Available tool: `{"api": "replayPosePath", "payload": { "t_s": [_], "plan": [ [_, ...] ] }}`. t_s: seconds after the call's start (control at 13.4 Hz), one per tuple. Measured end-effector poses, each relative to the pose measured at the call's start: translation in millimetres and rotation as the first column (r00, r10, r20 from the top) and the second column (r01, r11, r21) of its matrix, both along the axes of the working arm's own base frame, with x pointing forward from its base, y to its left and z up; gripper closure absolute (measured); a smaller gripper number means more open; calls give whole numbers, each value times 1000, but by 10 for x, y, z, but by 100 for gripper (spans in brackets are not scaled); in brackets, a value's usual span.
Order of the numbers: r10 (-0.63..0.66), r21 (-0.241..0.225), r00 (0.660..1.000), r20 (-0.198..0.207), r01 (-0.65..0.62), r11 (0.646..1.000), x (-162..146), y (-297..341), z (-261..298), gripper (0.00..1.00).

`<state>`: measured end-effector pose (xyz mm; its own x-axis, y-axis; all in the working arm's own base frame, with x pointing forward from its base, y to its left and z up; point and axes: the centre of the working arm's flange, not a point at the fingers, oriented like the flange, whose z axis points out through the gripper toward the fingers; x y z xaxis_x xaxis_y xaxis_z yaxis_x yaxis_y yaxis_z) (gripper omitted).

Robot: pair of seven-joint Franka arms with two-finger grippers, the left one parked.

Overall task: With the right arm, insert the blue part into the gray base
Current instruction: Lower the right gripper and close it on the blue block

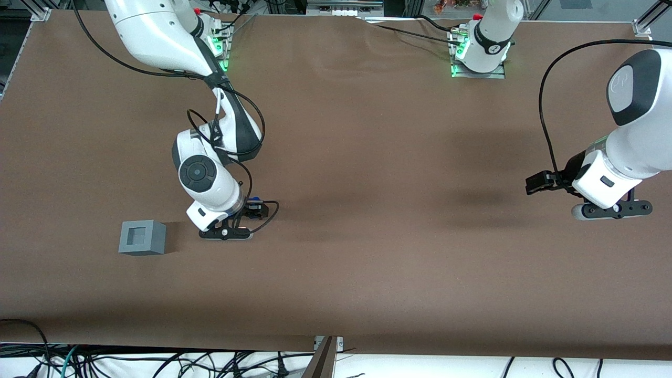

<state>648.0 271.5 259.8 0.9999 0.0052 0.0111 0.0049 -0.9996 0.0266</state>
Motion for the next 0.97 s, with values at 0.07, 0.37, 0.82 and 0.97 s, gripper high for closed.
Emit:
{"api": "replayPosePath", "payload": {
  "t_s": [0.07,0.37,0.82,0.97],
  "plan": [
    [-3,-3,1000,-5,3,1000,-4,-2,-40,1],
    [-6,-6,1000,-21,6,1000,-38,27,-114,1],
    [12,-22,996,-84,-14,1000,-177,142,-197,1],
    [16,-26,995,-97,-19,999,-208,171,-209,1]
  ]
}}
